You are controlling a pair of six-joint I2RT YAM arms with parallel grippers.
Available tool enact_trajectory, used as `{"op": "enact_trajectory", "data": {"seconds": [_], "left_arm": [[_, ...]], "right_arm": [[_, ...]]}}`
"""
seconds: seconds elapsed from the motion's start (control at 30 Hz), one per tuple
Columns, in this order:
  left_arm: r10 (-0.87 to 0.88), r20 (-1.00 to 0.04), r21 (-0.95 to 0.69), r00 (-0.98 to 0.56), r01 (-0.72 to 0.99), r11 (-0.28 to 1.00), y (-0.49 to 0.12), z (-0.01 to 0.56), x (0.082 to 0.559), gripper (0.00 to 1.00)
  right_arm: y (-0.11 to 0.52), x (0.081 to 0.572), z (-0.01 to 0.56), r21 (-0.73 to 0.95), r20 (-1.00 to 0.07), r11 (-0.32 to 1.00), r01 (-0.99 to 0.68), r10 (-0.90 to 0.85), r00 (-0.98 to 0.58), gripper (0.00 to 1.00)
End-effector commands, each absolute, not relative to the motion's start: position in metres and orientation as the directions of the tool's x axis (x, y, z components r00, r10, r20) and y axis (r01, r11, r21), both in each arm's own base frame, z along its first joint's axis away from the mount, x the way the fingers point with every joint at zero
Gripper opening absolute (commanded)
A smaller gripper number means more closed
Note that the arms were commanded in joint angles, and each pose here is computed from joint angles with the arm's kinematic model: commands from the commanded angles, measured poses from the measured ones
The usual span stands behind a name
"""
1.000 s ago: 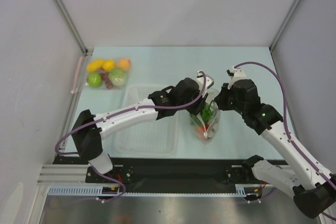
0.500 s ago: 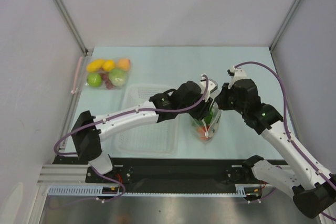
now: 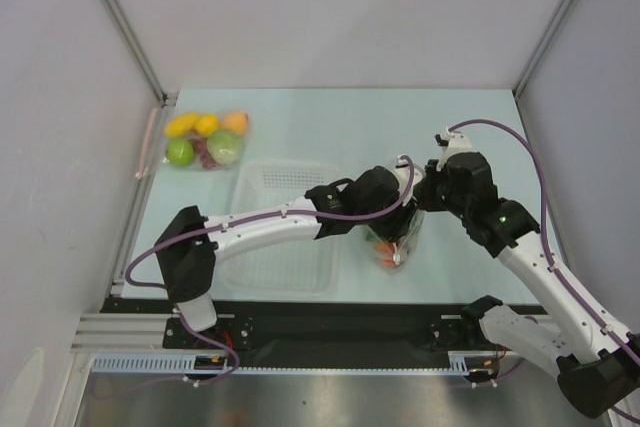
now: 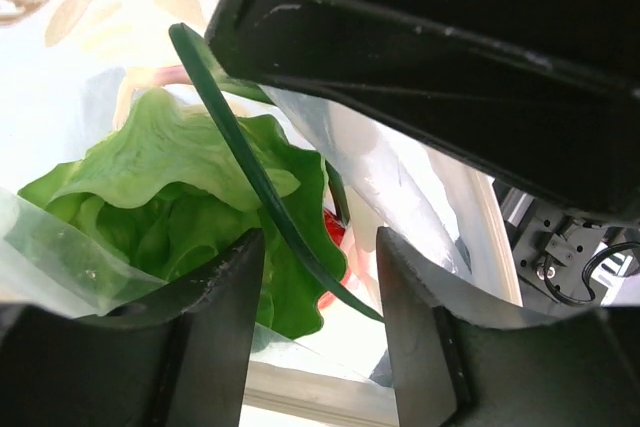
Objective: Open the zip-top bag and remove the fake food
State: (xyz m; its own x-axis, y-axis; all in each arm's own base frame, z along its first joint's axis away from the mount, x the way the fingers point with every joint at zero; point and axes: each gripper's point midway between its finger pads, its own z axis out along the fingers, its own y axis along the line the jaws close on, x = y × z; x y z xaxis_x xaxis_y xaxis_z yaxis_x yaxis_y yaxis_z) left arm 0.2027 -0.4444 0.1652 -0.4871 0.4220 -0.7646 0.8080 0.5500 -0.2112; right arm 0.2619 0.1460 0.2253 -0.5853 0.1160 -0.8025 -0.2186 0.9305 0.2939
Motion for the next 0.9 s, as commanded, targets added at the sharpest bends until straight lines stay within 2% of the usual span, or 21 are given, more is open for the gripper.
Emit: {"op": "enact_trajectory", "data": {"seconds": [0.0, 0.07, 0.1, 0.13, 0.2, 0.23, 0.3, 0.6, 0.87], "left_arm": [[0.385, -0.797, -0.209, -0.466, 0.811, 0.547, -0.46, 0.177, 0.21, 0.55], [0.398, -0.789, -0.205, -0.468, 0.811, 0.549, -0.463, 0.17, 0.211, 0.53], [0.402, -0.787, -0.203, -0.469, 0.811, 0.549, -0.464, 0.168, 0.212, 0.49], [0.405, -0.784, -0.202, -0.47, 0.811, 0.55, -0.464, 0.167, 0.212, 0.36], [0.405, -0.785, -0.201, -0.469, 0.811, 0.549, -0.463, 0.167, 0.211, 0.24], [0.4, -0.792, -0.18, -0.461, 0.803, 0.569, -0.461, 0.168, 0.217, 0.11], [0.392, -0.801, -0.173, -0.452, 0.802, 0.572, -0.459, 0.175, 0.218, 0.01], [0.28, -0.872, -0.192, -0.402, 0.806, 0.559, -0.443, 0.246, 0.213, 0.0], [0.221, -0.902, -0.191, -0.371, 0.802, 0.566, -0.424, 0.283, 0.209, 0.01]], "right_arm": [[0.151, 0.262, 0.237, 0.321, -0.82, 0.915, -0.245, 0.139, -0.555, 0.0], [0.151, 0.262, 0.237, 0.321, -0.82, 0.915, -0.245, 0.139, -0.555, 0.0], [0.151, 0.262, 0.236, 0.323, -0.819, 0.914, -0.245, 0.14, -0.557, 0.0], [0.151, 0.261, 0.237, 0.321, -0.82, 0.915, -0.245, 0.139, -0.555, 0.0], [0.149, 0.261, 0.238, 0.318, -0.823, 0.917, -0.242, 0.14, -0.551, 0.0], [0.148, 0.26, 0.236, 0.316, -0.821, 0.918, -0.238, 0.139, -0.553, 0.0], [0.147, 0.26, 0.235, 0.315, -0.822, 0.92, -0.235, 0.14, -0.552, 0.0], [0.144, 0.258, 0.225, 0.31, -0.811, 0.925, -0.22, 0.137, -0.569, 0.0], [0.142, 0.259, 0.224, 0.304, -0.812, 0.928, -0.215, 0.134, -0.568, 0.0]]}}
